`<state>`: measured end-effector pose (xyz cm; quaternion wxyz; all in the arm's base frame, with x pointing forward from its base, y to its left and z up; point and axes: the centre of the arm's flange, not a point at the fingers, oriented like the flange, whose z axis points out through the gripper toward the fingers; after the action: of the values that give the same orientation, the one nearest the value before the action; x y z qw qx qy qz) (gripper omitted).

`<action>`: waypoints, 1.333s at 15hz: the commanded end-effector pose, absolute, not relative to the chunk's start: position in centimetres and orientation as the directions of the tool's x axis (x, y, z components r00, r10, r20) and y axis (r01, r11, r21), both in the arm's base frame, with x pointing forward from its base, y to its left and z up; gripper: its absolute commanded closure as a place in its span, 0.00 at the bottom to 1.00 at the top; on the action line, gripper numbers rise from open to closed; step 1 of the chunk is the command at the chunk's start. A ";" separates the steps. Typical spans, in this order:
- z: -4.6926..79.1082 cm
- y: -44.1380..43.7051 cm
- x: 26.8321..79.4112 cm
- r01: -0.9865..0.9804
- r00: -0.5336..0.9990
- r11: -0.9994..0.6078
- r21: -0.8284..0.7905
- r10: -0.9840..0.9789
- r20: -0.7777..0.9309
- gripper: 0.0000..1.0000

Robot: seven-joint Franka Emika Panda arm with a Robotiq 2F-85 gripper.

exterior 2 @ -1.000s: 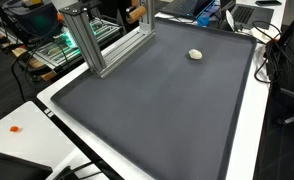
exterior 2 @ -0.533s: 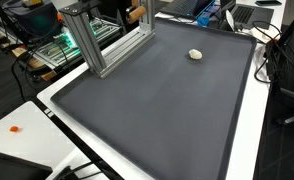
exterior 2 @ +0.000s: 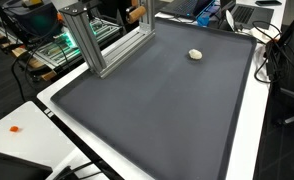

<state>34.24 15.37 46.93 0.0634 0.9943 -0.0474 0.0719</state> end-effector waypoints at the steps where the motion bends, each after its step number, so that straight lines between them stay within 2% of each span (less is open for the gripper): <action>1: 47.0 15.6 33.7 -0.031 0.997 -0.997 0.071 -0.025 0.077 0.00; 20: 46.1 15.0 31.7 0.098 0.995 -0.995 0.019 0.098 -0.015 0.00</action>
<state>32.98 15.51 46.45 0.0178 0.9989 0.0421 0.0034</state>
